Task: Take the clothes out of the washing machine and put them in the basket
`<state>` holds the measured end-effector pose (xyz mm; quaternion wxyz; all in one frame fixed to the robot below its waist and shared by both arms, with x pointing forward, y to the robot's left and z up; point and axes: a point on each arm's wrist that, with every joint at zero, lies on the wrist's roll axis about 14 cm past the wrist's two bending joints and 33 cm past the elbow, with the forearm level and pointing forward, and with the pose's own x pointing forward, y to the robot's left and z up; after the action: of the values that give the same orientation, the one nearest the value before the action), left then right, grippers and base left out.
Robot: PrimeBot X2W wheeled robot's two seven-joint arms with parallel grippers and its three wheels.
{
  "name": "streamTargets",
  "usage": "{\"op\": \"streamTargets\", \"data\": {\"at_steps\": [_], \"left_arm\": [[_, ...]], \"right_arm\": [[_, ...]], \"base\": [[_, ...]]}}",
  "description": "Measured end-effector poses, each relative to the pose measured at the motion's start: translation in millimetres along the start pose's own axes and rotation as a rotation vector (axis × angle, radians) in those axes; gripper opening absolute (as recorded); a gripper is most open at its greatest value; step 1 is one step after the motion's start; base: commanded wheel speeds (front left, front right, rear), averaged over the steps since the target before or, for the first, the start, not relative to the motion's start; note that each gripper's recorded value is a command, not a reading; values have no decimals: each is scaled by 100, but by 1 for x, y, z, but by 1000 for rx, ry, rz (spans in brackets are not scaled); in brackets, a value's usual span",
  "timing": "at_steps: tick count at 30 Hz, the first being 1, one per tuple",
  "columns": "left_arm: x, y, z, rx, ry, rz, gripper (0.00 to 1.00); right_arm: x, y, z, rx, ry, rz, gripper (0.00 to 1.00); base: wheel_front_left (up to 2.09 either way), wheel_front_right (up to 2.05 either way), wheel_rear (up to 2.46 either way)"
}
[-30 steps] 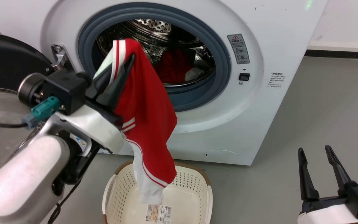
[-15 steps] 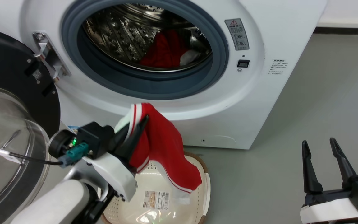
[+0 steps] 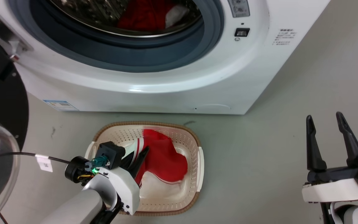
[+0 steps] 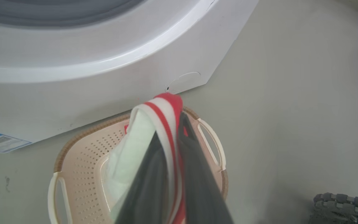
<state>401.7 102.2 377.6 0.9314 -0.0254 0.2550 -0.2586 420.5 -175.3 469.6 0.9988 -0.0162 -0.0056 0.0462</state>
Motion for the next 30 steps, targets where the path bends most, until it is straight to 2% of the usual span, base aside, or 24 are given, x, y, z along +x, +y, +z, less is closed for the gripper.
{"op": "streamTargets", "data": {"at_steps": [8,16,23,26,30], "left_arm": [[34,13,-77,-60,206,1,0],[78,16,-128,-97,370,-18,0],[102,36,-179,-70,555,17,0],[104,48,-202,-31,646,41,0],[114,48,-218,21,691,17,0]], "right_arm": [[13,-12,-22,-9,45,-29,100],[33,-21,-49,-11,84,-47,100],[48,-26,-80,-7,132,-55,100],[49,-30,-92,-10,155,-65,100],[47,-37,-105,-18,186,-81,100]], "base": [[0,0,0],[0,0,0],[0,0,0],[0,0,0],[0,0,0]]}}
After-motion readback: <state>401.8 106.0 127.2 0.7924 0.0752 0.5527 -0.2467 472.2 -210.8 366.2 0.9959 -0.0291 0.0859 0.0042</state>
